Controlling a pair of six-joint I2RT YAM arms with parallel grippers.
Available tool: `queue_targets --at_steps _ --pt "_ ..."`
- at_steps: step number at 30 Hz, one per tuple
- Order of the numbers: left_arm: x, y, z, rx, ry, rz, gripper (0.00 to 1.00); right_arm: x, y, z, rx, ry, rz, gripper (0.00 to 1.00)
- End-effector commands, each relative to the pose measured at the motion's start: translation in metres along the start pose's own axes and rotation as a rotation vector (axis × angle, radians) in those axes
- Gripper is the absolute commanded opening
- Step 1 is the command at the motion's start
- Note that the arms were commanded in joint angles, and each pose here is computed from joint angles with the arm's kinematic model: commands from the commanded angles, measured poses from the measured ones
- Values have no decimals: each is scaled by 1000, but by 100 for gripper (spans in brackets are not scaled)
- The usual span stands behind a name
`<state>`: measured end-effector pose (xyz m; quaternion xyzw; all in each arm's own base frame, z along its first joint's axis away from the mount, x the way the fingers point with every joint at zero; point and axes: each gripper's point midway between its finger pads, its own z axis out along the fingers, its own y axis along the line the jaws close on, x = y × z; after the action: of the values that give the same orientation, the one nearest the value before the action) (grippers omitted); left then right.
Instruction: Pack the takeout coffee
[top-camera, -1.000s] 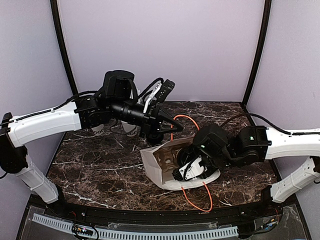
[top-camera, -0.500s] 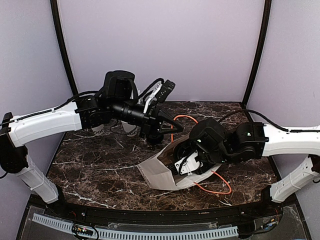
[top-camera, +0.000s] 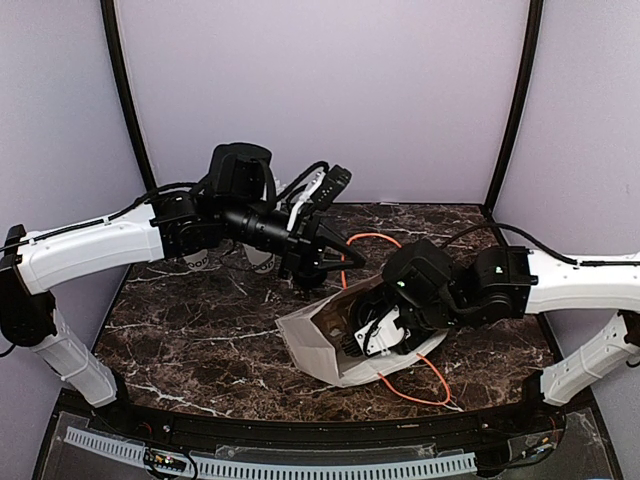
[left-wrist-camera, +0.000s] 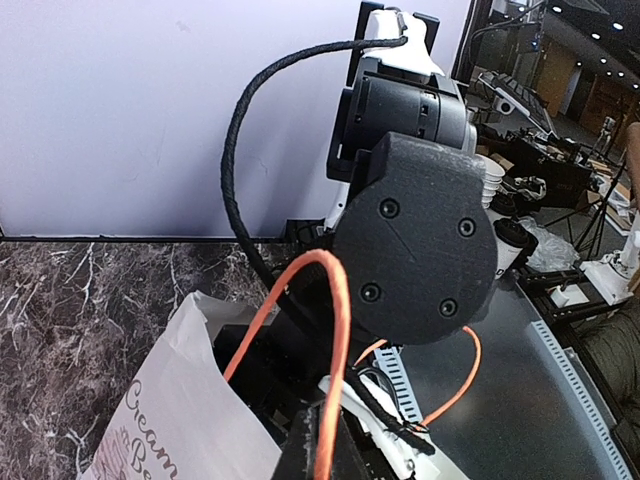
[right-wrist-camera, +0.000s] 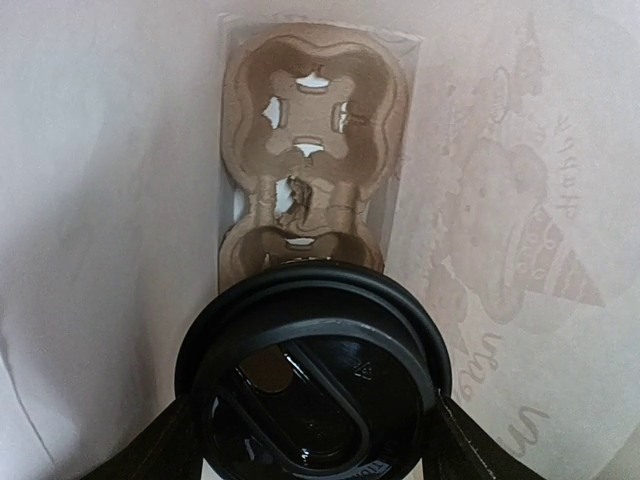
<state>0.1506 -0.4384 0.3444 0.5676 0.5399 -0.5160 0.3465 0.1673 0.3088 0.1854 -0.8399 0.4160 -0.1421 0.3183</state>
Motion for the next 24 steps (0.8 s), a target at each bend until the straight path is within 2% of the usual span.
queue_targets --at_steps 1,9,24 --pt "0 -3 -6 5 7 23 0 3 -6 1 48 -15 20 70" --pt "5 -1 -14 0 18 15 0 7 -23 12 128 10 52 70" --pt "11 10 -22 -12 14 -8 0 8 -19 33 79 28 43 70"
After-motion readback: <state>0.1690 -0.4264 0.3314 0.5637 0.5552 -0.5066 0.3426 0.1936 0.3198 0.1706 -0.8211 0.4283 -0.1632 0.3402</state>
